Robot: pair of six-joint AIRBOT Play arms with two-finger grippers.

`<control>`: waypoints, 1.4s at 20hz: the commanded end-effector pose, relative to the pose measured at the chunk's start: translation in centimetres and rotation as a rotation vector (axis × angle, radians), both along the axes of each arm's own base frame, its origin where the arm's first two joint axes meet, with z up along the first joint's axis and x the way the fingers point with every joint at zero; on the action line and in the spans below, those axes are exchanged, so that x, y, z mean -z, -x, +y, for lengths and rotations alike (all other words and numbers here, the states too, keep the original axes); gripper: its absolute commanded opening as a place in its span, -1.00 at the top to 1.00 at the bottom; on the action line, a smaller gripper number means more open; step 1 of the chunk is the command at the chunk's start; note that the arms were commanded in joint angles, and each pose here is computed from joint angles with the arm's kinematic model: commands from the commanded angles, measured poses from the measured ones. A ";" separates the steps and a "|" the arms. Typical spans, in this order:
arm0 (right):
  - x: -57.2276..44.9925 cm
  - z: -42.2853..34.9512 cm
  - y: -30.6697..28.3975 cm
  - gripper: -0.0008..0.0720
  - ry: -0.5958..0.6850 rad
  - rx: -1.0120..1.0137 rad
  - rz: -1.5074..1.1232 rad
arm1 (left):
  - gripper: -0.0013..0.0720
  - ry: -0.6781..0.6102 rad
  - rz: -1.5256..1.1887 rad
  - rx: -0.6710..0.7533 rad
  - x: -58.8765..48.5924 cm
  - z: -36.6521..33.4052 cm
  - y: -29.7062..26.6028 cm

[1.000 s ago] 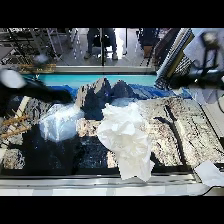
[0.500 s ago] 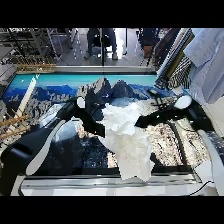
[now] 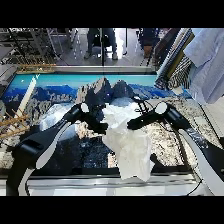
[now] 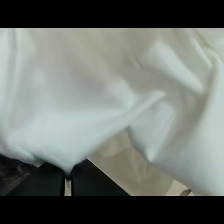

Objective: Fold the clothes and pants, and hang the long-sleeved shirts on hangers.

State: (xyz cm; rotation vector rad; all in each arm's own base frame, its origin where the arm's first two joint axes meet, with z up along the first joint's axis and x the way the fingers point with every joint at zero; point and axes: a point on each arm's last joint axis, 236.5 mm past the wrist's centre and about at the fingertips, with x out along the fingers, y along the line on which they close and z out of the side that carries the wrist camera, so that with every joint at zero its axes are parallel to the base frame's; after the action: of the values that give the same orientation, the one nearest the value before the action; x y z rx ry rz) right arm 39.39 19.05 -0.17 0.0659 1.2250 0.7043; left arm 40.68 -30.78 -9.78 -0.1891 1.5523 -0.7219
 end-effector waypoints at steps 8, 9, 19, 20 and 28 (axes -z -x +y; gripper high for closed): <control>-34.9 -2.2 -11.7 0.93 -0.027 0.166 -0.964 | 0.92 0.530 -0.797 -0.439 -40.9 14.7 -13.3; -39.2 -2.8 -10.8 0.93 -0.030 0.179 -1.069 | 0.92 0.603 -0.886 -0.518 -45.5 17.4 -13.0; -19.2 11.0 16.9 0.93 -0.316 -0.585 -0.013 | 0.92 0.023 -0.323 -0.434 -20.7 28.9 -4.1; -16.2 13.8 19.5 0.92 -0.326 -0.614 0.052 | 0.92 -0.038 -0.238 -0.422 -17.3 29.4 -2.5; -11.8 13.5 8.6 -0.19 0.069 -0.270 -0.356 | -0.48 -0.001 -0.071 -0.408 -11.4 28.3 0.6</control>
State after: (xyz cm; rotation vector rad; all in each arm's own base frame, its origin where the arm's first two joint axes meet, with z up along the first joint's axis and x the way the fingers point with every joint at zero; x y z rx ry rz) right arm 21.89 35.06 9.77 -0.2768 1.1103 1.1717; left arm 39.51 -1.53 0.97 -0.4290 1.4239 -0.3456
